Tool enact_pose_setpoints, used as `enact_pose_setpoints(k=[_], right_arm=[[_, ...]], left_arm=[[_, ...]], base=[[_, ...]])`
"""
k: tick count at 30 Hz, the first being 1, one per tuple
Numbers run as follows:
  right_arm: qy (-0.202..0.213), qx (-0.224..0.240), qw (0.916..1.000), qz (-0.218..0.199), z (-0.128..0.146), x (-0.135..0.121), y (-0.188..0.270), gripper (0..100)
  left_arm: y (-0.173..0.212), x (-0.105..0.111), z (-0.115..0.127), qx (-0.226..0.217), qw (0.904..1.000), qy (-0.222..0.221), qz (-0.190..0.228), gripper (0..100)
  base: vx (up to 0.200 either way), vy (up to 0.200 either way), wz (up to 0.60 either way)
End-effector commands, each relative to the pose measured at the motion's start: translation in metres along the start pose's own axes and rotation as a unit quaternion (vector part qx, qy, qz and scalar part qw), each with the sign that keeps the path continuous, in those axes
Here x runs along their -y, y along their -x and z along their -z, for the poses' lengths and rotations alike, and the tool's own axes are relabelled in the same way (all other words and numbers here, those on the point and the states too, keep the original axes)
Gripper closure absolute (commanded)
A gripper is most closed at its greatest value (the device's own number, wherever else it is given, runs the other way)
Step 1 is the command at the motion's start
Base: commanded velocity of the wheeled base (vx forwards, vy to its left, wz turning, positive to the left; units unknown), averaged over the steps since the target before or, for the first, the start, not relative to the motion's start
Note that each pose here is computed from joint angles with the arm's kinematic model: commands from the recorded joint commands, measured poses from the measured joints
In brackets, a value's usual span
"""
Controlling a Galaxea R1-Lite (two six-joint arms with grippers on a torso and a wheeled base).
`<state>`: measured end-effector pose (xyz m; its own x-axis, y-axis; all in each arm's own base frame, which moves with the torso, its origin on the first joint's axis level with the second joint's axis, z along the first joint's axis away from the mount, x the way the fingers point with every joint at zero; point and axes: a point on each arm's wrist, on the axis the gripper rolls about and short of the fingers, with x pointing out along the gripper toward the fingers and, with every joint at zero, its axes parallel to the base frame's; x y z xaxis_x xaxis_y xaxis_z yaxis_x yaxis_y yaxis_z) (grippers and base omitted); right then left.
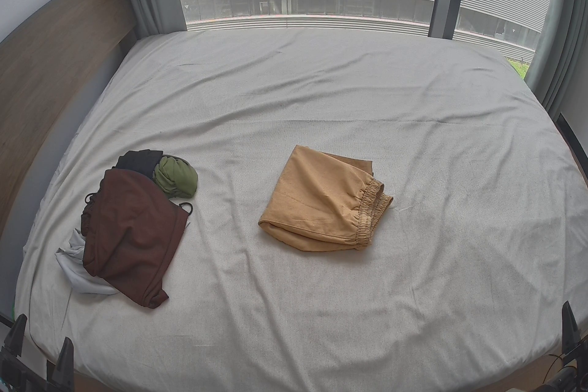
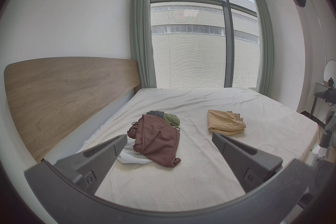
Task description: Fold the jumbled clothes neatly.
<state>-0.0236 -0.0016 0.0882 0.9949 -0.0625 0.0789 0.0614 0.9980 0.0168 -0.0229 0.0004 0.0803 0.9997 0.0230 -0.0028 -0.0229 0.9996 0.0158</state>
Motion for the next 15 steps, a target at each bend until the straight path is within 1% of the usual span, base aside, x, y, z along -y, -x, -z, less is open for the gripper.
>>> enact_pose_setpoints(k=[1,2,5,8,9,10,12,13,14,15], right_arm=[[0.028,-0.006,0.9995,0.011,0.0058,0.0006,0.0000,0],[0.035,-0.008,0.9993,0.007,0.0061,0.0004,0.0000,0],[0.033,-0.012,0.9994,0.004,0.0070,0.0003,0.0000,0],[0.010,-0.007,0.9992,-0.038,0.0060,-0.0017,0.0000,0],[-0.006,-0.015,0.9985,-0.052,0.0075,-0.0022,0.0001,0],[-0.016,-0.014,0.9983,-0.054,0.0072,-0.0023,0.0001,0],[-0.020,-0.016,0.9985,-0.048,0.0075,-0.0021,0.0001,0],[-0.006,-0.020,0.9994,-0.026,0.0086,-0.0013,0.0001,0],[0.009,-0.036,0.9992,-0.012,0.0121,-0.0007,0.0002,0],[0.009,-0.050,0.9986,-0.010,0.0143,-0.0006,0.0007,0]], left_arm=[[-0.0006,0.0001,0.0051,-0.004,1.0000,0.000,0.001,0],[-0.0006,0.0001,0.0051,-0.004,1.0000,0.000,0.000,0],[-0.0006,0.0001,0.0051,-0.004,1.0000,0.001,0.000,0],[-0.0006,0.0001,0.0051,-0.004,1.0000,0.000,0.001,0],[-0.0006,0.0001,0.0051,-0.004,1.0000,0.000,0.001,0],[-0.0006,0.0001,0.0051,-0.004,1.0000,0.000,0.001,0],[-0.0006,0.0002,0.0051,-0.004,1.0000,0.000,0.002,0],[-0.0006,0.0002,0.0051,-0.004,1.0000,0.000,0.002,0],[-0.0006,0.0002,0.0051,-0.004,1.0000,0.000,0.003,0],[-0.0006,0.0002,0.0051,-0.004,1.0000,-0.001,0.003,0]], base=[[0.000,0.000,0.00],[0.000,0.000,0.00],[0.000,0.000,0.00],[0.000,0.000,0.00],[0.000,0.000,0.00],[0.000,0.000,0.00],[0.000,0.000,0.00],[0.000,0.000,0.00],[0.000,0.000,0.00],[0.000,0.000,0.00]])
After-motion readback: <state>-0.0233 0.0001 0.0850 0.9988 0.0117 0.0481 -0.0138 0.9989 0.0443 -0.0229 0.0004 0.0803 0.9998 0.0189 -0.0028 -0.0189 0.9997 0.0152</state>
